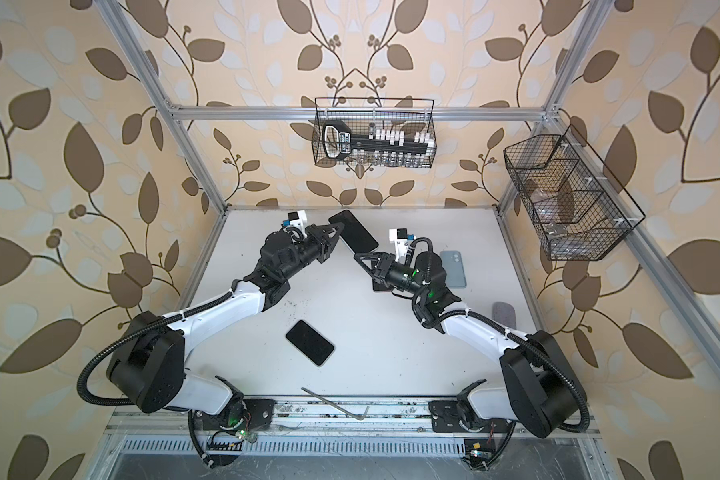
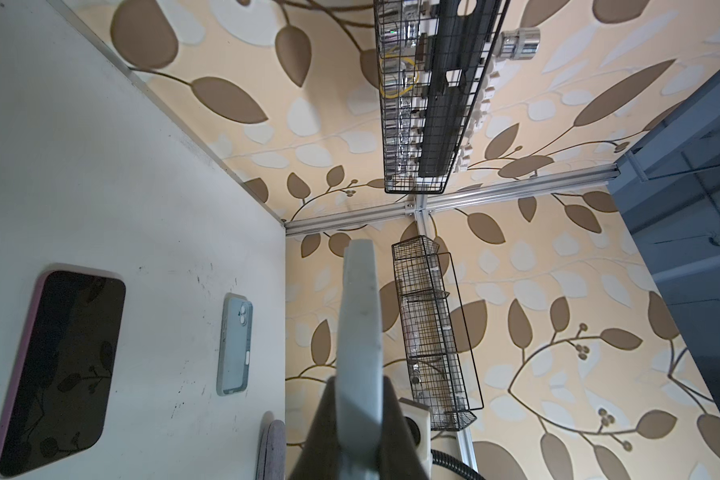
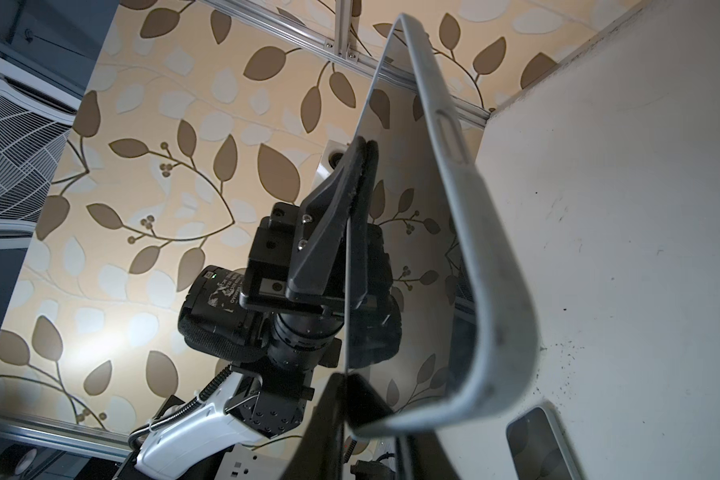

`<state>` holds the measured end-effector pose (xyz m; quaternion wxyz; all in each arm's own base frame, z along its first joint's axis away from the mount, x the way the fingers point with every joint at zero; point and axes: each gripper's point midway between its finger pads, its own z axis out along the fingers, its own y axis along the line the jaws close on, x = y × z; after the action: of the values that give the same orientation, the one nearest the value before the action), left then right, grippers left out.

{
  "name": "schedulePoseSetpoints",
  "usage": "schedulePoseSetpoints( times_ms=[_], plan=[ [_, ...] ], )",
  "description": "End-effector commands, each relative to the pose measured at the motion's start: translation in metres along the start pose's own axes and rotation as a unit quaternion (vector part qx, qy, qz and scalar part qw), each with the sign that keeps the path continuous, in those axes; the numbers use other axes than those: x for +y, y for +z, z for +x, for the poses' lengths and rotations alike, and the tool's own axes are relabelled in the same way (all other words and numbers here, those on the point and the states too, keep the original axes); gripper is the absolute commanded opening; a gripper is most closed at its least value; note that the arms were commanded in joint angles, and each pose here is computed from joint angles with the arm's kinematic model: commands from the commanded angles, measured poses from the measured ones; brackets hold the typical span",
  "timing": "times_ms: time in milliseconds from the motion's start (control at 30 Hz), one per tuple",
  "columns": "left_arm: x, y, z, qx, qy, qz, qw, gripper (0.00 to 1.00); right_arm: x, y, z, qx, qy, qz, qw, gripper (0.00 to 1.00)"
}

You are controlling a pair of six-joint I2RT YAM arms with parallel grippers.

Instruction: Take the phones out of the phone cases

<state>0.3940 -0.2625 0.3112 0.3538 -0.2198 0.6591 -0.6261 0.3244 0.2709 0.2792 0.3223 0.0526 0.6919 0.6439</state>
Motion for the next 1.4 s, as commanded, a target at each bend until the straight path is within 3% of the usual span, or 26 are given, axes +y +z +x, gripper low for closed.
schedulePoseSetpoints(
  times_ms=[0,133,500,1133,1367],
  plan=[
    [-0.048,-0.009,-0.003,-0.012,0.021,0.074,0.997,0.0,0.013,-0.004,-0.004,-0.017,-0.011,-0.018,1.0,0.26],
    [-0.049,-0.006,-0.002,-0.009,0.019,0.078,0.997,0.0,0.012,-0.001,-0.004,-0.015,-0.009,-0.017,1.0,0.36],
    [-0.044,0.004,-0.001,-0.007,0.01,0.081,0.997,0.0,0.018,0.007,0.0,-0.021,0.0,-0.034,0.999,0.33],
    [-0.042,0.004,-0.001,-0.006,0.001,0.083,0.997,0.0,0.011,0.006,0.003,-0.035,0.003,-0.03,0.999,0.12],
    [-0.038,0.006,-0.003,-0.01,-0.028,0.08,0.996,0.0,0.004,0.004,0.003,-0.037,-0.007,-0.024,0.999,0.08]
  ],
)
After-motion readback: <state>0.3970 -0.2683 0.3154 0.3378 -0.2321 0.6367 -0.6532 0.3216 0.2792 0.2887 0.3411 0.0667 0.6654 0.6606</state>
